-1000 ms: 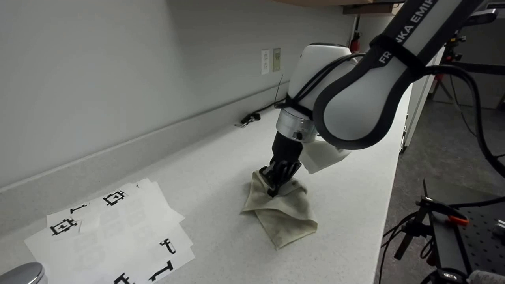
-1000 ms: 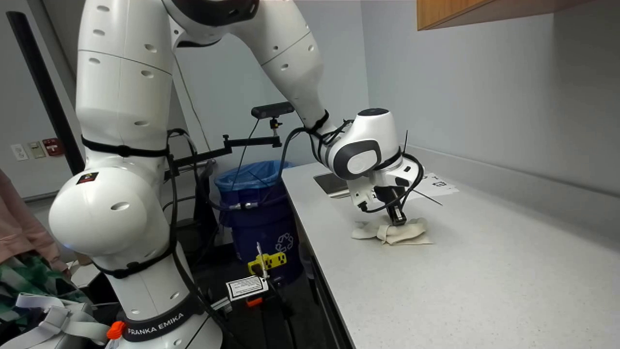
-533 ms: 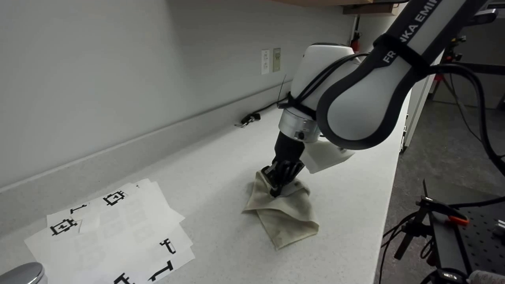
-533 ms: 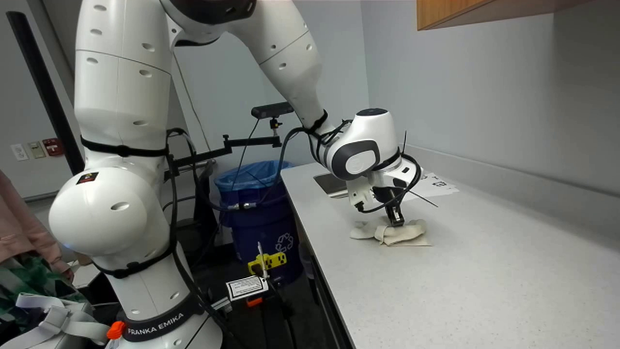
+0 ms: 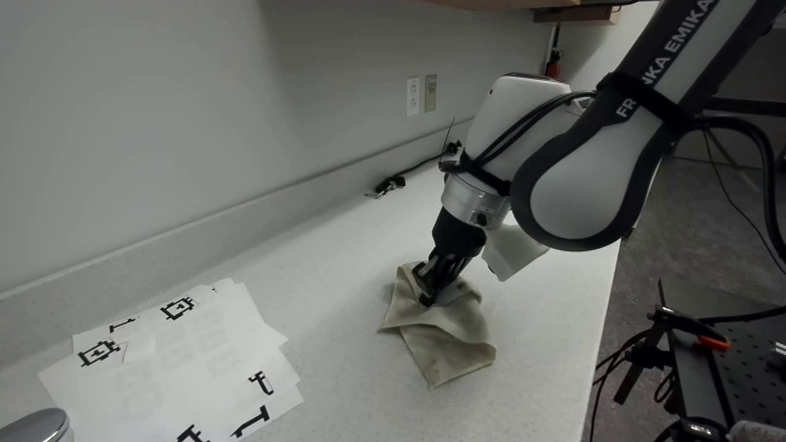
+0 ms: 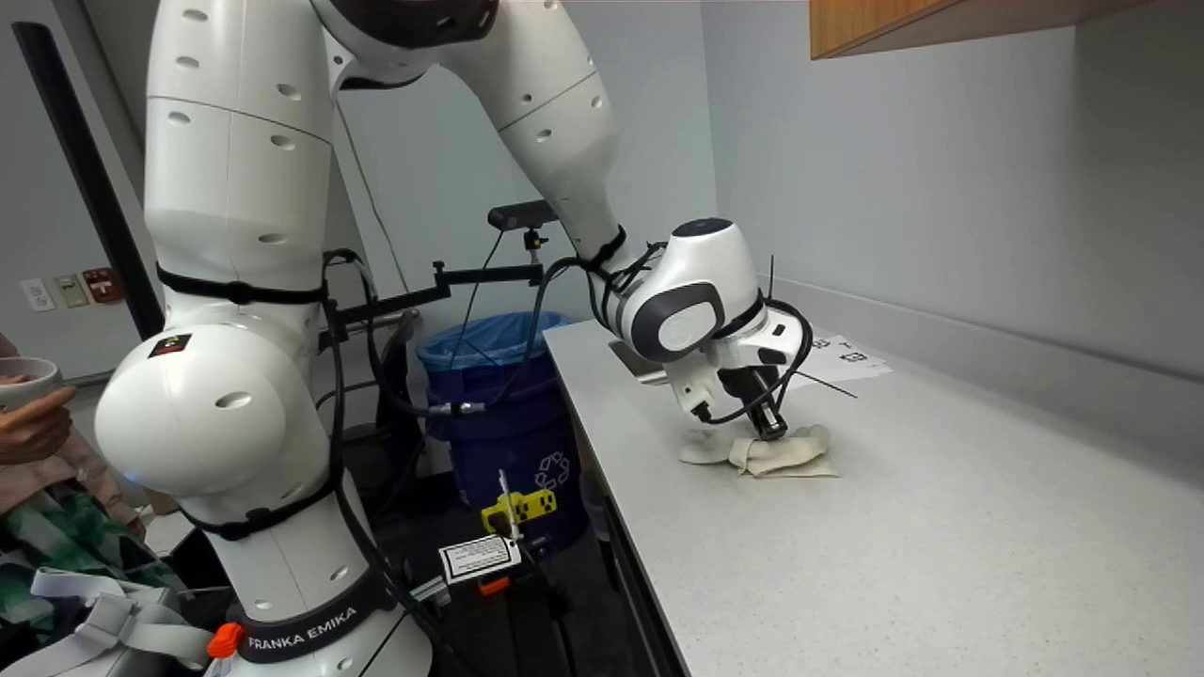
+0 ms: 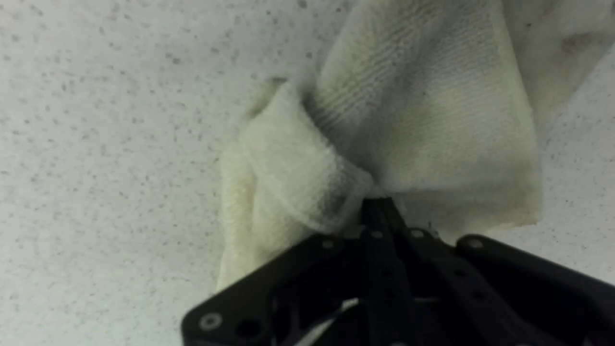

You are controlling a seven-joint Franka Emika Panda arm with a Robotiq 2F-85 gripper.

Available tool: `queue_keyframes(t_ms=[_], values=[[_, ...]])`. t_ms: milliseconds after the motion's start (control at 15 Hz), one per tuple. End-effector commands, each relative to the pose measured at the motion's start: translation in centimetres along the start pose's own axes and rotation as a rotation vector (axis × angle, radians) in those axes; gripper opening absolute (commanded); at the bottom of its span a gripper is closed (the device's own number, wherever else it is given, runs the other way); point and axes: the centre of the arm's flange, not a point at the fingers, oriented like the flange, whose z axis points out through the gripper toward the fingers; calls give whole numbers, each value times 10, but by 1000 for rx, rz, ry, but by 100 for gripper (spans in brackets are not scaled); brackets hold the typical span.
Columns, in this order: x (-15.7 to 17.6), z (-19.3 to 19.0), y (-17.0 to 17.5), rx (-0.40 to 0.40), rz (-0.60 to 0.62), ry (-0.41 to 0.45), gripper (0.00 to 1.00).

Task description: Wipe the counter using the cloth

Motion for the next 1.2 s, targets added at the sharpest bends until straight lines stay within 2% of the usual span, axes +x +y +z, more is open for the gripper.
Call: queue_keyframes(t_ms=[0,333,867,1133], values=[[-19,29,19,10,-93,41,0],[-25,29,21,25,-159,69,0],[-25,27,27,-28,-268,36,0],[-25,26,29,-25,-344,10,0]])
